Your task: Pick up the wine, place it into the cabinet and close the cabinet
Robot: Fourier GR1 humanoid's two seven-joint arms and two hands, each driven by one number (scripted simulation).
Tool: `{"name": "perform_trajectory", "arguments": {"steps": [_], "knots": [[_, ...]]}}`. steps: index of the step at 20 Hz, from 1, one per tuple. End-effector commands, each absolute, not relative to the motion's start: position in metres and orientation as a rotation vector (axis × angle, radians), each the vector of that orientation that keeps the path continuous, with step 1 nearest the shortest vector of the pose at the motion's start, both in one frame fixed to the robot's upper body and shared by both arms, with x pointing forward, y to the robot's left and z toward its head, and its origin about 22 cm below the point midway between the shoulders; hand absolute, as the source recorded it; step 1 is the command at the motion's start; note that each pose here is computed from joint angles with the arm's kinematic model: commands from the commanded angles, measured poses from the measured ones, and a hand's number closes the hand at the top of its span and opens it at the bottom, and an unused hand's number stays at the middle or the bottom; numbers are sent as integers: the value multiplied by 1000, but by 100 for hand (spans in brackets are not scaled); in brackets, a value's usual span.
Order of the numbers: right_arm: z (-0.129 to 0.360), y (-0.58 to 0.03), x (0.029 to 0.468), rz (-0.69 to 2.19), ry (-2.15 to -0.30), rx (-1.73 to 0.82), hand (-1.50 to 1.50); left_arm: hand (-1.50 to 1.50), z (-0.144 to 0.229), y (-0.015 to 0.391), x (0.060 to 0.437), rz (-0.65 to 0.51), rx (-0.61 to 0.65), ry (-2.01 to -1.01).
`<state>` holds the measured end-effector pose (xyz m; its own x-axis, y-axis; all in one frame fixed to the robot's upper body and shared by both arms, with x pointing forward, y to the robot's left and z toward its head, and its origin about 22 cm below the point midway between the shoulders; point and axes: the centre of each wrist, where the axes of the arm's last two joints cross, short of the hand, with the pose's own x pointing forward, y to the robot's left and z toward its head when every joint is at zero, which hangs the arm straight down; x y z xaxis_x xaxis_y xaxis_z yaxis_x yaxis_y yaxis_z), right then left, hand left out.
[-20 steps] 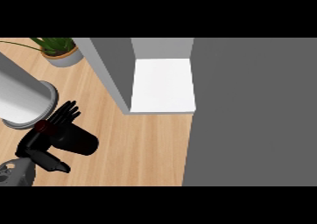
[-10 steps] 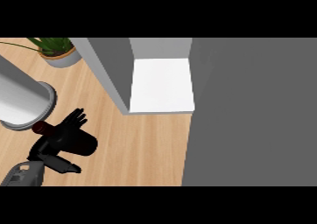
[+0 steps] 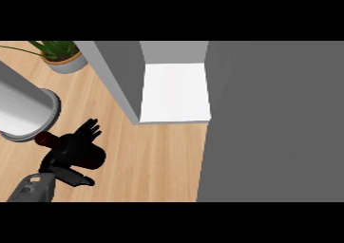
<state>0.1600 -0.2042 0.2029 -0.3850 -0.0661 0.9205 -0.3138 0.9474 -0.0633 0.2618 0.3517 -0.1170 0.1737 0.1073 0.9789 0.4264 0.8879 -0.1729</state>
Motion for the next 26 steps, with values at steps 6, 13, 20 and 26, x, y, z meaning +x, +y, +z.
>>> {"name": "perform_trajectory", "arguments": {"steps": [6,13,20,26], "knots": [[213,-210,152,290,-1970,292,-150,-150,-116,335,279,-223,-670,-1485],[211,-208,143,274,-1959,311,-150,-150,-128,323,272,-162,-651,-1544],[204,-209,148,266,-1958,297,-150,150,-134,297,277,-132,-715,-1474],[210,-213,147,270,-1937,278,-150,150,-135,310,267,-67,-699,-1489]]}}
